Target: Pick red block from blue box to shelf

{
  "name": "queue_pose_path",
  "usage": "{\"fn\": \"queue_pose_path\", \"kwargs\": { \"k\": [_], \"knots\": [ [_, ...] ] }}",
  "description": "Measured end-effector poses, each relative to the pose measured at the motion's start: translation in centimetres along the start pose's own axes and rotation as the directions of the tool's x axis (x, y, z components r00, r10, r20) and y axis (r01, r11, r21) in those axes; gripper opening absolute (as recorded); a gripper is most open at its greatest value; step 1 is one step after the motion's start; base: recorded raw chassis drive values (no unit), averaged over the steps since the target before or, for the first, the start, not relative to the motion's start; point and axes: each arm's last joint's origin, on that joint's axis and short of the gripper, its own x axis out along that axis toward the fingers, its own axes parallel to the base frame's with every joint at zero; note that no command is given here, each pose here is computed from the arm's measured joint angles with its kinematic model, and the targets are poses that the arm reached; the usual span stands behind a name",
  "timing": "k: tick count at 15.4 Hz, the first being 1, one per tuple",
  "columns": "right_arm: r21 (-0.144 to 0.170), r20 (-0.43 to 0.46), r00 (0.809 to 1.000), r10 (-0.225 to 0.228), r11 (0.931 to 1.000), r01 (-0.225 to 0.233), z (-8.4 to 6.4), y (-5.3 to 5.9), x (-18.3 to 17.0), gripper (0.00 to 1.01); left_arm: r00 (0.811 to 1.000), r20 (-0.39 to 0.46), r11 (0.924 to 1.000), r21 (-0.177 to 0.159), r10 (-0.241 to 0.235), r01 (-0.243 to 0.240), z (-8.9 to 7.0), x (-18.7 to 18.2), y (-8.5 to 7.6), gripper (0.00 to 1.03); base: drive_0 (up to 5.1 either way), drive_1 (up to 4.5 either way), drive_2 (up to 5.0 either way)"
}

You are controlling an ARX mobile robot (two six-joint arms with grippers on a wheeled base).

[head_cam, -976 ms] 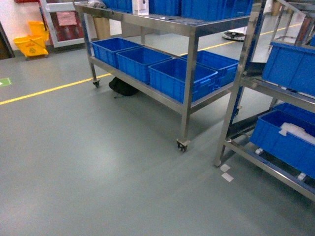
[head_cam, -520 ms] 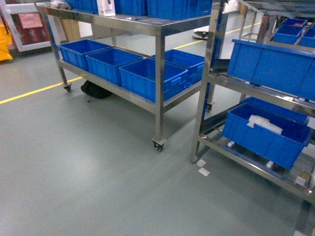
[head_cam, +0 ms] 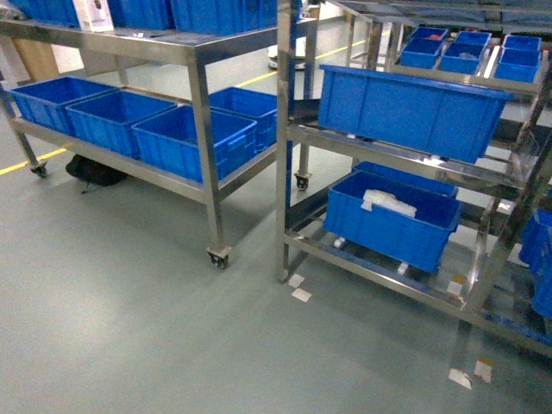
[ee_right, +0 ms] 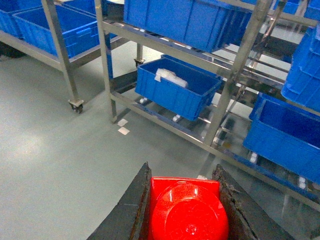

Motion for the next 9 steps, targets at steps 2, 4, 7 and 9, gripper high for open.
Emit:
{"fn": "queue_pose_path", "kwargs": {
  "k": [2, 4, 7, 9],
  "knots": [
    [0.0, 0.0, 1.0, 0.0, 1.0, 0.0, 0.0, 0.0, 0.0, 0.28, 1.0, 0.0, 1.0, 0.0, 0.0, 0.0, 0.0, 0.0, 0.0, 0.98, -1.5, -1.53, -1.5],
    [0.0, 0.0, 1.0, 0.0, 1.0, 0.0, 0.0, 0.0, 0.0, 0.28, 1.0, 0.0, 1.0, 0.0, 0.0, 0.0, 0.0, 0.0, 0.0, 0.98, -1.5, -1.53, -1.5],
    [0.0, 0.0, 1.0, 0.0, 1.0, 0.0, 0.0, 0.0, 0.0, 0.28, 1.0, 0.0, 1.0, 0.0, 0.0, 0.0, 0.0, 0.0, 0.0, 0.98, -1.5, -1.53, -1.5],
    [0.0, 0.0, 1.0, 0.0, 1.0, 0.0, 0.0, 0.0, 0.0, 0.28, 1.0, 0.0, 1.0, 0.0, 0.0, 0.0, 0.0, 0.0, 0.0, 0.98, -1.7, -0.17, -3.1]
  ]
}}
